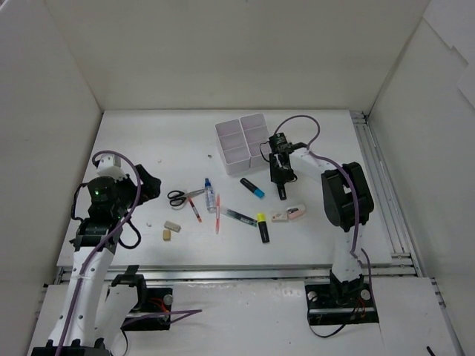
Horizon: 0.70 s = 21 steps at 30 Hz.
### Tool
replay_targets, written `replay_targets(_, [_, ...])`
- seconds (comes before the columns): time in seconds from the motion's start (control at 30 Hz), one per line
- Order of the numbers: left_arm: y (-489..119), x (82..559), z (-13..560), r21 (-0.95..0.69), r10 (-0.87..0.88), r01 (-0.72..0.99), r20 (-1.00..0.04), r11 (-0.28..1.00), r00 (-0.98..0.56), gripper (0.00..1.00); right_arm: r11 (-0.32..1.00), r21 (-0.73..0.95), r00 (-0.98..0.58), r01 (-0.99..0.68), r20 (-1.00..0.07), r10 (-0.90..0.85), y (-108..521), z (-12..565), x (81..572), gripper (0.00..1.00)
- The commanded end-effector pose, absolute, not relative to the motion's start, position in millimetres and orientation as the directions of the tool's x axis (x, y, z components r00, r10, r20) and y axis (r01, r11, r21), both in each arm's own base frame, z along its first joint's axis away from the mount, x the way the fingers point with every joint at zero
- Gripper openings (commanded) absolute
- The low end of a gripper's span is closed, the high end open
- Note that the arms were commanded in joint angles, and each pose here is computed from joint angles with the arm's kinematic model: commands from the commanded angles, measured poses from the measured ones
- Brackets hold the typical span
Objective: Sort the stationery into containers
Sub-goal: Pick up the stationery from the center of the board.
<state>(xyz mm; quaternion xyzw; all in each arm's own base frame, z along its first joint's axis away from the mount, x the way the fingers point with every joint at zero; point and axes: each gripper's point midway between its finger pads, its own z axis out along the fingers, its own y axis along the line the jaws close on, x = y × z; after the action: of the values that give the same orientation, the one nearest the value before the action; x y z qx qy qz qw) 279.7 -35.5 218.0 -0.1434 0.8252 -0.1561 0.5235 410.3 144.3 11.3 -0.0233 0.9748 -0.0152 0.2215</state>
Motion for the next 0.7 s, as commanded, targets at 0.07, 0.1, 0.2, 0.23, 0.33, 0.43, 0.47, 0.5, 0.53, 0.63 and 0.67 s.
replay_targets(0.07, [-34.8, 286.1, 233.9, -0.395, -0.383, -0.044, -0.85, 0.918, -0.361, 1.0, 0.998, -0.042, -0.899, -0.051, -0.433, -0.064, 148.0, 18.1, 407.4, 0.15])
replay_targets(0.1, [-36.4, 286.3, 233.6, -0.399, -0.384, -0.037, -0.849, 0.916, -0.364, 0.99, 0.997, -0.052, -0.896, -0.051, -0.44, -0.069, 147.8, 20.7, 406.4, 0.12])
replay_targets(0.2, [-41.4, 286.8, 232.8, -0.402, -0.375, -0.008, -0.847, 0.916, -0.375, 1.0, 0.995, -0.085, -0.861, -0.06, -0.5, -0.095, 147.2, 43.5, 408.1, 0.02])
replay_targets(0.23, [-41.7, 286.9, 233.5, -0.403, -0.375, -0.006, -0.848, 0.915, -0.375, 1.0, 0.993, -0.103, -0.848, -0.059, -0.519, -0.104, 144.1, 50.5, 408.5, 0.0])
replay_targets(0.33, [-41.3, 286.6, 231.1, -0.4, -0.373, -0.007, -0.849, 0.917, -0.375, 0.99, 0.993, -0.1, -0.774, -0.069, -0.622, -0.117, 147.9, 90.9, 419.4, 0.0])
replay_targets(0.43, [-40.2, 286.7, 229.5, -0.396, -0.372, -0.011, -0.851, 0.918, -0.372, 0.99, 0.989, -0.046, -0.638, -0.139, -0.76, -0.125, 165.8, 138.0, 437.3, 0.0])
replay_targets(0.47, [-39.8, 287.0, 230.5, -0.393, -0.369, -0.01, -0.853, 0.919, -0.369, 1.0, 0.985, -0.017, -0.578, -0.174, -0.808, -0.116, 173.7, 160.0, 441.1, 0.0])
replay_targets(0.5, [-39.5, 287.3, 230.1, -0.393, -0.369, -0.012, -0.853, 0.92, -0.37, 0.99, 0.975, 0.02, -0.473, -0.22, -0.877, -0.089, 190.9, 185.6, 454.8, 0.0])
replay_targets(0.53, [-39.4, 287.2, 230.4, -0.39, -0.366, -0.01, -0.854, 0.921, -0.37, 0.99, 0.955, 0.026, -0.418, -0.295, -0.903, -0.105, 203.3, 194.9, 456.6, 0.0])
replay_targets(0.63, [-38.3, 289.1, 230.9, -0.381, -0.358, -0.01, -0.859, 0.925, -0.366, 1.0, 0.888, 0.038, -0.172, -0.458, -0.984, -0.047, 243.3, 250.2, 471.1, 0.0])
replay_targets(0.67, [-38.2, 290.1, 228.4, -0.379, -0.356, -0.013, -0.857, 0.925, -0.373, 0.99, 0.87, 0.037, -0.075, -0.492, -0.997, 0.0, 255.6, 269.7, 481.0, 0.0])
